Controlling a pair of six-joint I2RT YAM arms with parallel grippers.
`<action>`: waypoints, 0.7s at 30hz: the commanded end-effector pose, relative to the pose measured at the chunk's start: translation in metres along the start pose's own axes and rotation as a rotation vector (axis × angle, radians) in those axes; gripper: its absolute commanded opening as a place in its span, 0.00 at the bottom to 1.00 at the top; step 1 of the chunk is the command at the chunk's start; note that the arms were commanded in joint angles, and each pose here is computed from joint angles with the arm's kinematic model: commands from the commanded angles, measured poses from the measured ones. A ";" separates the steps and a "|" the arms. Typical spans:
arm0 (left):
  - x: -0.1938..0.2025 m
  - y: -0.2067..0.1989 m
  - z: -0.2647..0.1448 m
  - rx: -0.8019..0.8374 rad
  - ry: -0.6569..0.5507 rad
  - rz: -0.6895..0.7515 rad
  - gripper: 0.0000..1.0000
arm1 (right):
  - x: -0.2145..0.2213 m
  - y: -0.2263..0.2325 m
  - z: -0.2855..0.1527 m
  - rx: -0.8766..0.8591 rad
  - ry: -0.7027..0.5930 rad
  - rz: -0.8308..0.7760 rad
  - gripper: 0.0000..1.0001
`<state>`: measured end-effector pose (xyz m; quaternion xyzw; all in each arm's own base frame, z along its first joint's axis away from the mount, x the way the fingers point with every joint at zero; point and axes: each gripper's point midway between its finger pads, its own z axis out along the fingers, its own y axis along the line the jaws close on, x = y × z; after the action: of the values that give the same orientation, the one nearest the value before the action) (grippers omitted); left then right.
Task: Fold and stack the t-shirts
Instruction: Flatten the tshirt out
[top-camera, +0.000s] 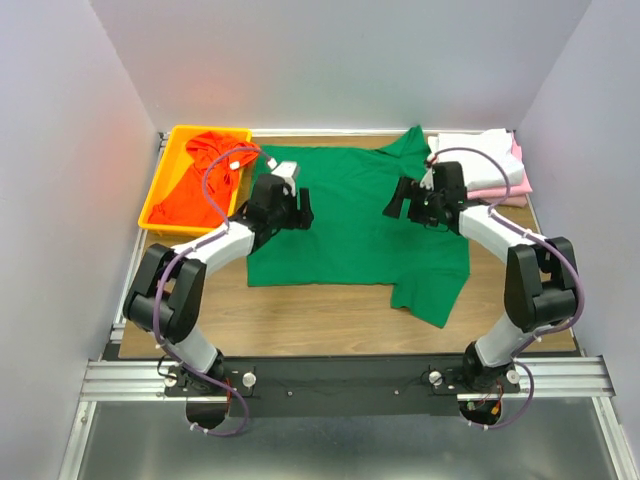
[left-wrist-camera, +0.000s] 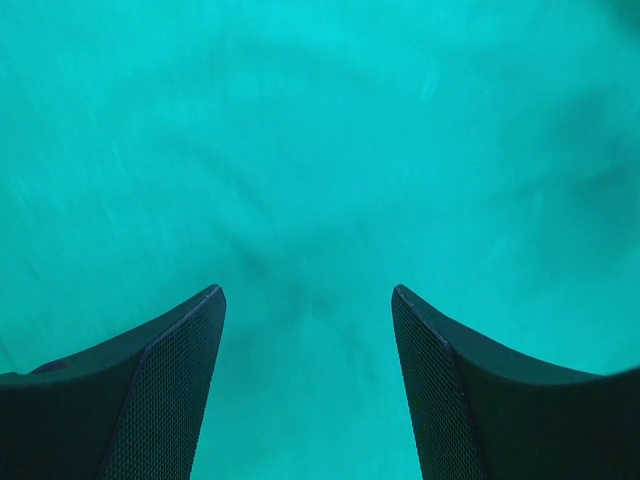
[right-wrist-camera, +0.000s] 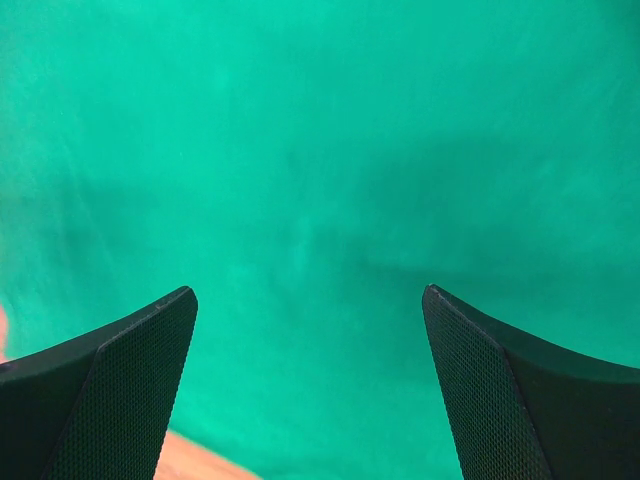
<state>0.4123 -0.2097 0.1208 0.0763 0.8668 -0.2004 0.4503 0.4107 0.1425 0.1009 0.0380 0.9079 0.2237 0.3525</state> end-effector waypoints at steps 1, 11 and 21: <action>0.059 0.015 -0.008 -0.051 0.082 -0.058 0.75 | 0.045 0.007 0.000 -0.012 0.093 0.005 1.00; 0.101 0.031 -0.009 -0.095 0.136 -0.092 0.75 | 0.090 0.005 0.013 -0.005 0.158 0.019 1.00; 0.115 0.049 0.012 -0.134 0.193 -0.102 0.75 | 0.097 -0.002 0.028 0.018 0.182 0.031 1.00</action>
<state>0.3737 -0.1864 0.0340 0.0291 0.9023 -0.1807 0.3904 0.3576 0.1734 0.0381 0.0258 0.9299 0.2336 0.2830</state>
